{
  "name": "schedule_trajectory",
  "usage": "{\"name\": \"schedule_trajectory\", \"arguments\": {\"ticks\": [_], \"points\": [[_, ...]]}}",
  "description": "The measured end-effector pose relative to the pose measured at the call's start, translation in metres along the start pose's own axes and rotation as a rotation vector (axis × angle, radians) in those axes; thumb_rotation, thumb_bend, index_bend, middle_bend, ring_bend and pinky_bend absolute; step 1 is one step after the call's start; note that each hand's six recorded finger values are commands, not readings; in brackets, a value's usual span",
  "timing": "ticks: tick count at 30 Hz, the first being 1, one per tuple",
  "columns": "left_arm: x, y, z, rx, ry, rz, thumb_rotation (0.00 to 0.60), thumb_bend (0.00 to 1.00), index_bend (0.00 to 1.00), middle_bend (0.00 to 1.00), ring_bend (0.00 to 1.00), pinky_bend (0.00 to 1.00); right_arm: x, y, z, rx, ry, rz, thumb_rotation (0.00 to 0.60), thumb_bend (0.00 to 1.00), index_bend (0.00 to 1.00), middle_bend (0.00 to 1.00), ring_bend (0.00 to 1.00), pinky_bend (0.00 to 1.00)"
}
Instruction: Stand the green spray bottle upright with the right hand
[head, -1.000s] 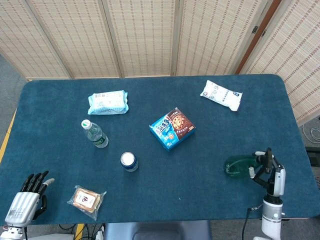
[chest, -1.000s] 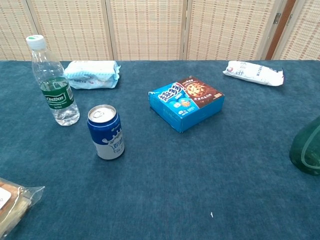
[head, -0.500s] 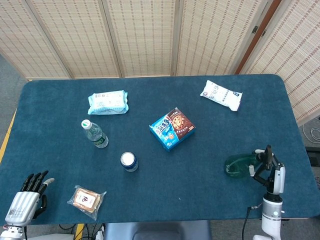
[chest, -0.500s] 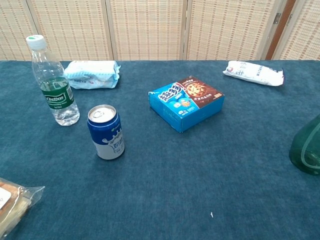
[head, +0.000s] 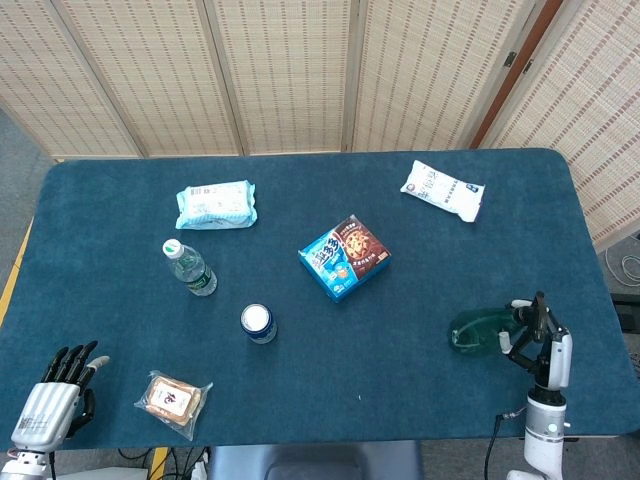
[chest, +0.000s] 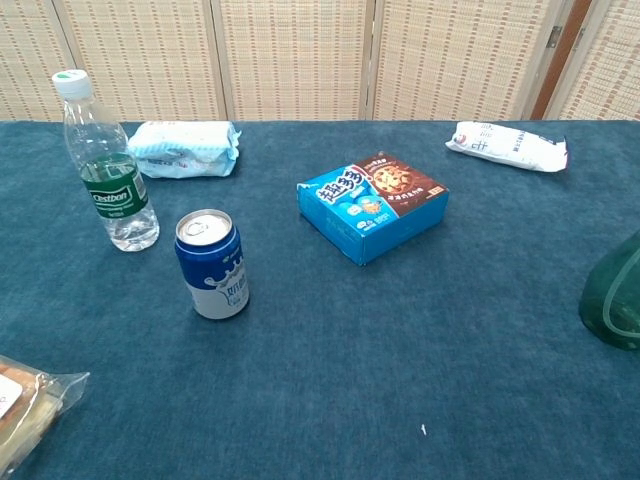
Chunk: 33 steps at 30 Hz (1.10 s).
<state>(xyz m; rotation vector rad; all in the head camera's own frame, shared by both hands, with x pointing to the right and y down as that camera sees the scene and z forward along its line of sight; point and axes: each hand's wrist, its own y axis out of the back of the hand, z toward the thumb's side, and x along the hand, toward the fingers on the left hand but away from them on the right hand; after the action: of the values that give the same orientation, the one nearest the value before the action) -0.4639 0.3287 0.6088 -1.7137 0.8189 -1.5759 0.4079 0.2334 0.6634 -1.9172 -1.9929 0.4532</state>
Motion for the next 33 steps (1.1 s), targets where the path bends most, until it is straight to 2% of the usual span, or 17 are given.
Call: {"name": "schedule_trajectory", "arguments": {"ticks": [23, 33], "points": [[-0.001, -0.001, 0.0, 0.0, 0.002, -0.002, 0.6, 0.74, 0.18, 0.07, 0.07, 0.0, 0.0, 0.006, 0.003, 0.011, 0.014, -0.003, 0.6, 0.2, 0.47, 0.49, 0.42, 0.53], [-0.001, -0.001, 0.001, 0.0, 0.0, -0.001, 0.6, 0.74, 0.18, 0.07, 0.07, 0.0, -0.001, 0.01, 0.004, 0.002, 0.02, -0.018, 0.6, 0.2, 0.42, 0.46, 0.4, 0.52]]}}
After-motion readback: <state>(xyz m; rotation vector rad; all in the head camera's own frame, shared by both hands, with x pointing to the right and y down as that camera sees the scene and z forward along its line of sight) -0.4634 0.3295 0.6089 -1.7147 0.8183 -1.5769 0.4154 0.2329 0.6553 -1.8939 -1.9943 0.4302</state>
